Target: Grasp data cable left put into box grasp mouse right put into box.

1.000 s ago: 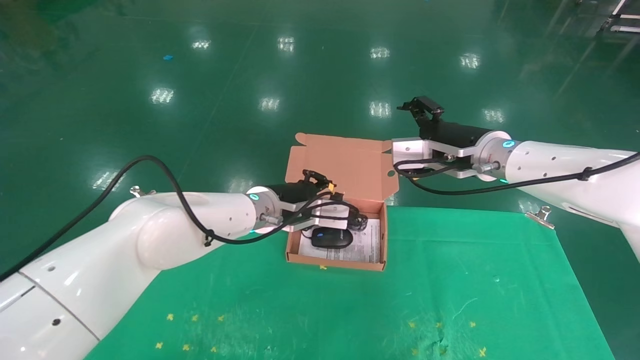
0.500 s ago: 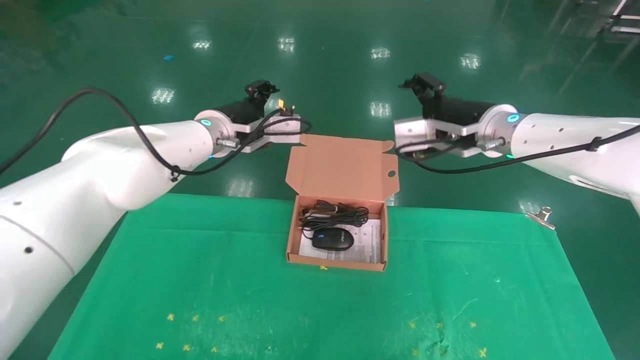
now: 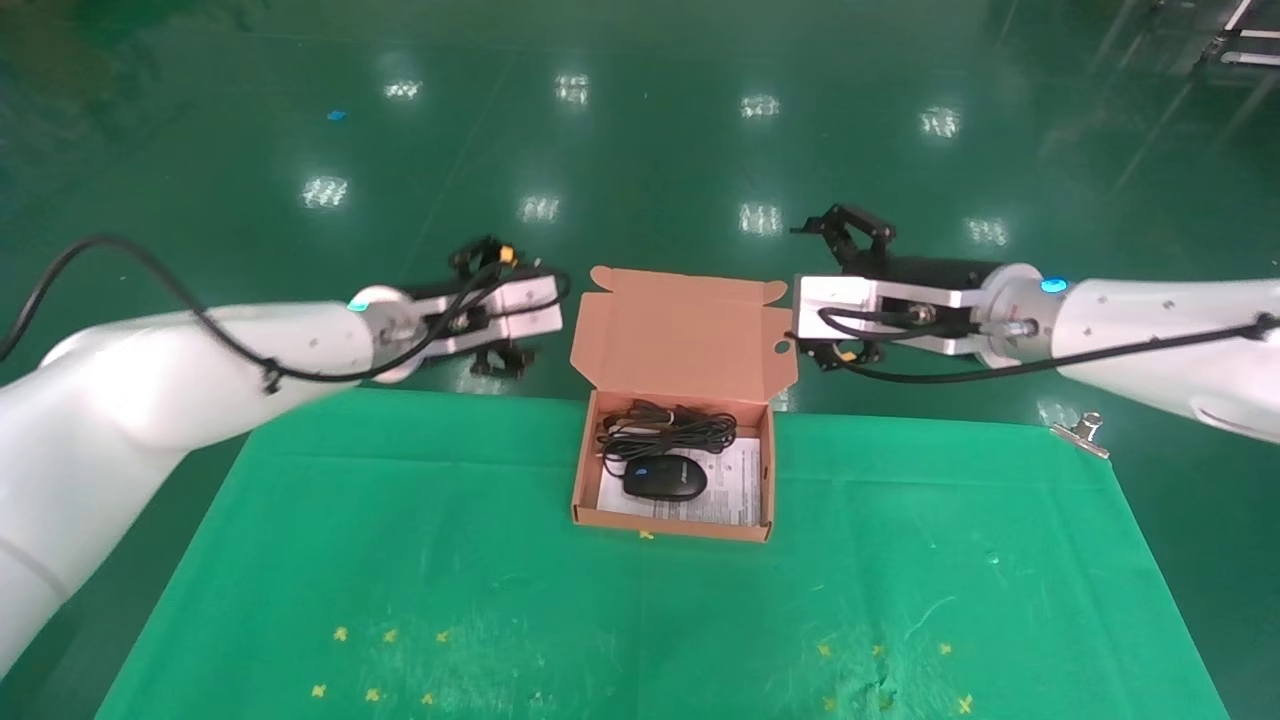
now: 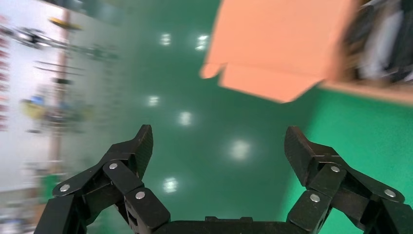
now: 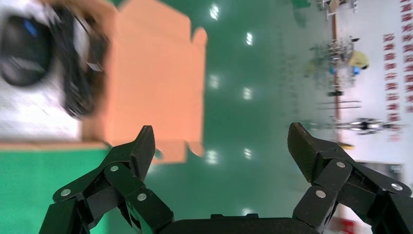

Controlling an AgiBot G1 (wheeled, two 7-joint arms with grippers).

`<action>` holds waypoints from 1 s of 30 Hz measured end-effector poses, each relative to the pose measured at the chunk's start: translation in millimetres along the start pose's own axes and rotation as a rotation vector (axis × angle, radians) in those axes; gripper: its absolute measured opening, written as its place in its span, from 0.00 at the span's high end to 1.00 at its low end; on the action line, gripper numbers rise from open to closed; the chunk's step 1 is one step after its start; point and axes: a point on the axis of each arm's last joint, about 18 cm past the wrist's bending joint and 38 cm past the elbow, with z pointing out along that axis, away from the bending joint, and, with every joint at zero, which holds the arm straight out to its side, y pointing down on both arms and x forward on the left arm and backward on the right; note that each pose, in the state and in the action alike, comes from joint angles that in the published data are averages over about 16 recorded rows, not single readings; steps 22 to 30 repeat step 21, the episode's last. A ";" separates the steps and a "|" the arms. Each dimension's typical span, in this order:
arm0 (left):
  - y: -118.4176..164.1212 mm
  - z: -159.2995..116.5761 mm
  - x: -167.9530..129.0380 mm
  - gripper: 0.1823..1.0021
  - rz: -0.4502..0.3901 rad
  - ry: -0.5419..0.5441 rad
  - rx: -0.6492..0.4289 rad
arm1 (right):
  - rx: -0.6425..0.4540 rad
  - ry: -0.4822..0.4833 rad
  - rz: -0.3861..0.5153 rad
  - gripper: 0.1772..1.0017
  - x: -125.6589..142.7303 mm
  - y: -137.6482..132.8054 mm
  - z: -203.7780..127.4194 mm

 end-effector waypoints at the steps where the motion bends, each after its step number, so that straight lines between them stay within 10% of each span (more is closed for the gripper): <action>1: 3.0 -2.3 4.1 0.07 -0.030 0.015 0.008 | 0.014 -0.005 0.026 0.00 -3.1 -0.5 -2.3; 14: 28.5 -47.8 47.0 0.00 -0.396 0.198 0.165 | 0.214 -0.079 0.359 0.00 -37.5 -13.2 -42.1; 30: 31.4 -65.5 53.9 0.00 -0.481 0.243 0.224 | 0.274 -0.104 0.442 0.00 -44.7 -18.5 -56.1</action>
